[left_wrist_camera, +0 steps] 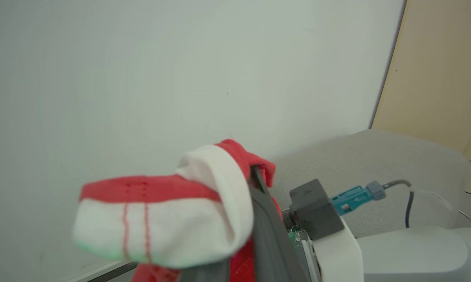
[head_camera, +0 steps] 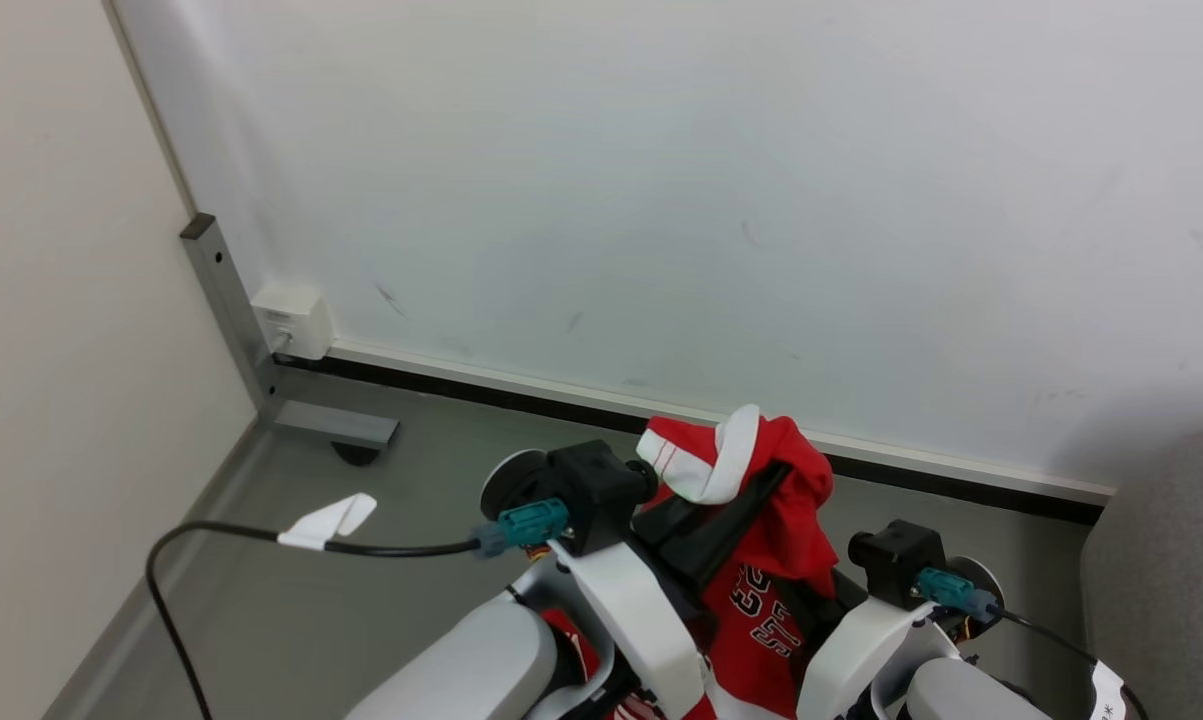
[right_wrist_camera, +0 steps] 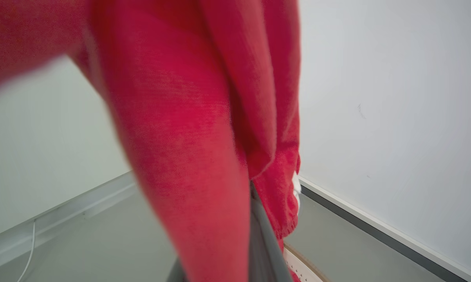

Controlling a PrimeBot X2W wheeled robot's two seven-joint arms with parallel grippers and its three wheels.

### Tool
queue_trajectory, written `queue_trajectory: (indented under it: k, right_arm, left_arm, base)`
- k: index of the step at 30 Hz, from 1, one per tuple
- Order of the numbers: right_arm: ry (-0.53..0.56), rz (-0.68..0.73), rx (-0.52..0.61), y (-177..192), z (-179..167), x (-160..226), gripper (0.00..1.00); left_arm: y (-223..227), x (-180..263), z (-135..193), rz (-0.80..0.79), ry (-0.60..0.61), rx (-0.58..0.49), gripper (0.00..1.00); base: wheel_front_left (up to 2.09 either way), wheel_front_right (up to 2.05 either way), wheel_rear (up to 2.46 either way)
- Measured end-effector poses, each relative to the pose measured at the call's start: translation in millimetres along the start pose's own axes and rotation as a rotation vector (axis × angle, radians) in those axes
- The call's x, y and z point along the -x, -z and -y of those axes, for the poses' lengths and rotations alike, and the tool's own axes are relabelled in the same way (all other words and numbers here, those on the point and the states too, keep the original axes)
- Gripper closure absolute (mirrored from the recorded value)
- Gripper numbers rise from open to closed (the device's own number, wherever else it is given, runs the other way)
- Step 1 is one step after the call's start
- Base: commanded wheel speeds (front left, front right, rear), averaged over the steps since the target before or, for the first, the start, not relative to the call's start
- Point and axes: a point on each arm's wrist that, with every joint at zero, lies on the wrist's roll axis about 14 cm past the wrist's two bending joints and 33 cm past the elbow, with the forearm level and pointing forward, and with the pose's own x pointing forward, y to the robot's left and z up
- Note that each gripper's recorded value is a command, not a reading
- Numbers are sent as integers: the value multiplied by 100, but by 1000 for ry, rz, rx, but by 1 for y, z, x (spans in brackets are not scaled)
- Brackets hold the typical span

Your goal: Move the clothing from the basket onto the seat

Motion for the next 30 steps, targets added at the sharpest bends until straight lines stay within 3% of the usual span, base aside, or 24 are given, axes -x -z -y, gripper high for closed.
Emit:
queue_trajectory:
  k: [10, 17, 18, 19, 21, 22, 30]
  right_arm:
    - [85, 80, -44, -16, 24, 13, 100]
    - [180, 168, -45, -39, 56, 31, 100]
    - [195, 178, -43, -41, 61, 34, 100]
    - [212, 187, -39, -44, 68, 38, 100]
    - [247, 211, -29, -50, 79, 47, 100]
    - [265, 222, -25, -53, 85, 51, 100]
    - [417, 277, 8, -63, 126, 98, 100]
  left_arm:
    - [19, 4, -19, -36, -68, 46, 100]
    - [44, -2, -8, -76, -43, 113, 100]
    - [48, -4, -6, -83, -36, 120, 85]
    - [50, -6, -3, -85, -27, 126, 56]
    - [55, -9, 3, -90, -10, 143, 13]
    - [57, -11, 5, -91, -4, 155, 0]
    - [75, -29, 34, -105, 83, 220, 0]
  base:
    - [0, 0, 0]
    - [0, 0, 0]
    - [0, 0, 0]
    - [0, 0, 0]
    - [0, 0, 0]
    - [0, 0, 0]
    - [0, 0, 0]
